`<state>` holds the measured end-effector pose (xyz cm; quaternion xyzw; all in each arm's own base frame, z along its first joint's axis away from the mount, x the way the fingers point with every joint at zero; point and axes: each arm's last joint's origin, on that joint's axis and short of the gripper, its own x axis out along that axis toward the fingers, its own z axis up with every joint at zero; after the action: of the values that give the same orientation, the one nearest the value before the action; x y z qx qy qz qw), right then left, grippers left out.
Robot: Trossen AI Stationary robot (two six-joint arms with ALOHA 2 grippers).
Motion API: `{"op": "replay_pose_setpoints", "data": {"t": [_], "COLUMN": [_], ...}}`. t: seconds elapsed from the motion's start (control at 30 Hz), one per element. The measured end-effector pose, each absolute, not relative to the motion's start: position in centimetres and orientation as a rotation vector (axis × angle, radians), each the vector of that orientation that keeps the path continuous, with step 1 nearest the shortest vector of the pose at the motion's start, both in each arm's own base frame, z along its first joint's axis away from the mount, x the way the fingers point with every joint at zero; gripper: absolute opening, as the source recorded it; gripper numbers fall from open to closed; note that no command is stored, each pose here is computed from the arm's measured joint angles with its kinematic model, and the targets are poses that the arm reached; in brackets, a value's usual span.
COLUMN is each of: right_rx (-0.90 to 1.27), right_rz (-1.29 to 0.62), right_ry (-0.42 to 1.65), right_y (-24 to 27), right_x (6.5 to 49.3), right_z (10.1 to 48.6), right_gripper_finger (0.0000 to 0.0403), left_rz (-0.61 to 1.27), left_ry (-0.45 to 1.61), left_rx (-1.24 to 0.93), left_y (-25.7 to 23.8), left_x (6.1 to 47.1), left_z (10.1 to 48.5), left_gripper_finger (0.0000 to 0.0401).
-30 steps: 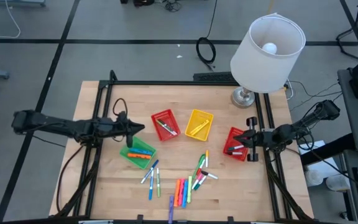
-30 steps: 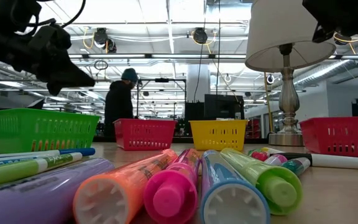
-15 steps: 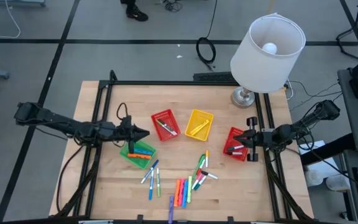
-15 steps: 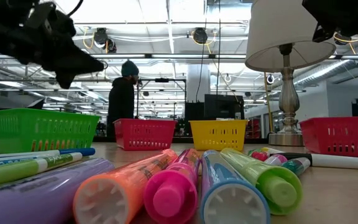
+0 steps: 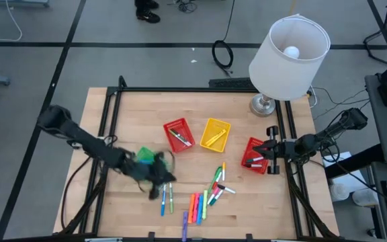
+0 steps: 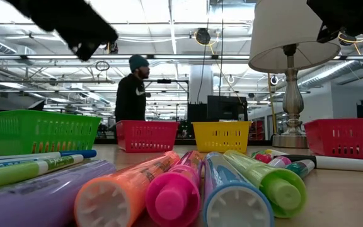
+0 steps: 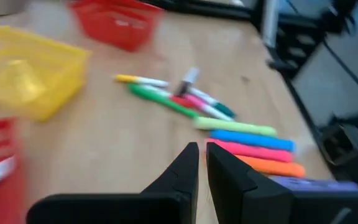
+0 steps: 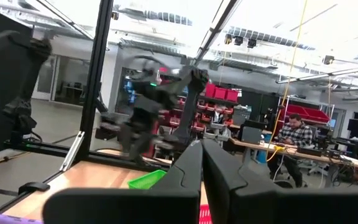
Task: Pick & Place Markers
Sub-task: Put the purple highlighter into the green bin
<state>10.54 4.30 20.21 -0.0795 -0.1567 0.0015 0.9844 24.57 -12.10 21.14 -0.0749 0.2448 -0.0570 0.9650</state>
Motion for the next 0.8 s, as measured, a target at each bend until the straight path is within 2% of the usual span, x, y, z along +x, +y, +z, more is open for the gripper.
{"op": "replay_pose_setpoints", "data": {"t": [0.33,0.47,0.67,0.8], "right_rx": [-0.059,-0.036,-0.016,-0.014], "right_rz": [0.004,0.013,0.087,0.104], "right_ry": [-0.393,-0.384,-0.348,-0.349], "right_y": [4.2,4.2,4.5,4.5], "right_x": [10.3,10.3,10.5,10.5], "right_z": [21.0,20.9,20.5,20.4], "right_gripper_finger": [0.0,0.0,0.0,0.0], "left_rz": [-0.252,-0.342,-0.469,-0.437], "left_ry": [0.859,0.973,0.95,0.919], "left_rx": [0.02,0.225,0.498,0.541], "left_y": [-21.6,-24.4,-27.6,-27.6], "left_x": [32.9,35.0,35.5,35.8], "left_z": [22.7,23.0,24.9,25.6], "left_gripper_finger": [0.0035,0.0035,0.0035,0.0035]}}
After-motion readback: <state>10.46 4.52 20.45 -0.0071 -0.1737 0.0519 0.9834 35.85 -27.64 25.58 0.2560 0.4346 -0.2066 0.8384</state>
